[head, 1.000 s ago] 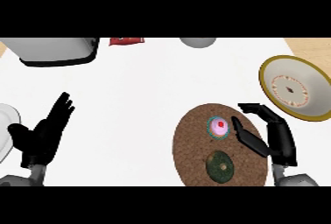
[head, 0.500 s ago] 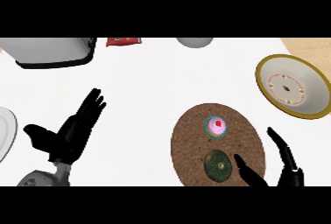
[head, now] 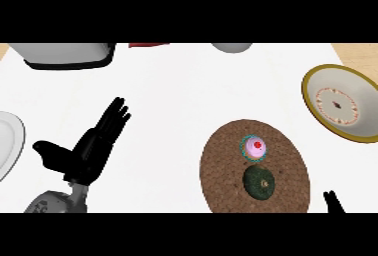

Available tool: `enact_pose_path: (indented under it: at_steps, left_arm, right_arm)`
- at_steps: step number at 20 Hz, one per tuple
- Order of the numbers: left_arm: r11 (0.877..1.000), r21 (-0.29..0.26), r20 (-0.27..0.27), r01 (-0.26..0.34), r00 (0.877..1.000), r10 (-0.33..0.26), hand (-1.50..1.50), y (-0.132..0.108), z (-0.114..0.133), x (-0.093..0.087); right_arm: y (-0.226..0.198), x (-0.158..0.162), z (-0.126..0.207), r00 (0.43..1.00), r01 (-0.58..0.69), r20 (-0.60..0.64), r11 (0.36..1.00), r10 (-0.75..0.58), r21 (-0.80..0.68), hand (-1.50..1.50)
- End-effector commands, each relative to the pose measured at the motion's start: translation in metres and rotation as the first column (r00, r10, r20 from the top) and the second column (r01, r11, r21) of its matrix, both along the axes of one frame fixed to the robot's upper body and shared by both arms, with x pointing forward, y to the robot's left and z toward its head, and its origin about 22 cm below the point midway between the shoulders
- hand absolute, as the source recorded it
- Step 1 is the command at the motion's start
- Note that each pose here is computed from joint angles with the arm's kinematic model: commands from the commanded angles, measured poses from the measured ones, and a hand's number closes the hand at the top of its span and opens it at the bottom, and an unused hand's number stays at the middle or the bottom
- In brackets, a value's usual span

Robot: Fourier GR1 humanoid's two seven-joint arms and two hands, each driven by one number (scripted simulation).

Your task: Pick the squash from the placemat and place it in the bowl

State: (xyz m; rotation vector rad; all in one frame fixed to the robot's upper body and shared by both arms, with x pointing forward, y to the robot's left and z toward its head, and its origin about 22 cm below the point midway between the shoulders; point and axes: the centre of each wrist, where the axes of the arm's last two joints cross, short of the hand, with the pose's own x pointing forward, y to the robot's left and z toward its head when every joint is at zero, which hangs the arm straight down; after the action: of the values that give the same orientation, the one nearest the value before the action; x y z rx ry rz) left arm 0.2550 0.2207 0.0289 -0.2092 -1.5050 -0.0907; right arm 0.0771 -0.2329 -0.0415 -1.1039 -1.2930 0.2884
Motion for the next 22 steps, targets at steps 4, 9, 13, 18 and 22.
enact_pose_path:
  at_steps: [4,9,13,18,22]
  left_arm:
    - [0.999,0.017,0.004,0.041,0.999,-0.041,0.00,-0.007,-0.001,0.000]
    - [0.997,-0.002,0.017,0.080,0.997,-0.080,0.00,-0.020,0.008,0.008]
    - [0.996,-0.021,-0.007,0.088,0.996,-0.088,0.00,-0.023,0.001,0.004]
    - [0.997,-0.005,-0.008,0.078,0.997,-0.078,0.00,-0.015,-0.001,0.012]
    - [0.998,-0.011,0.008,0.068,0.998,-0.068,0.00,-0.019,0.005,0.022]
  right_arm:
    - [0.015,-0.021,0.026,0.957,0.115,-0.266,0.993,-0.118,-0.025,-1.50]
    - [0.050,-0.001,0.059,0.903,0.203,-0.388,0.979,-0.186,0.002,-1.50]
    - [0.064,0.014,0.086,0.816,0.289,-0.506,0.956,-0.278,-0.060,-1.50]
    - [0.092,0.034,0.118,0.758,0.282,-0.578,0.951,-0.301,-0.125,-1.50]
    - [0.104,0.046,0.122,0.717,0.273,-0.636,0.954,-0.286,-0.122,-1.50]
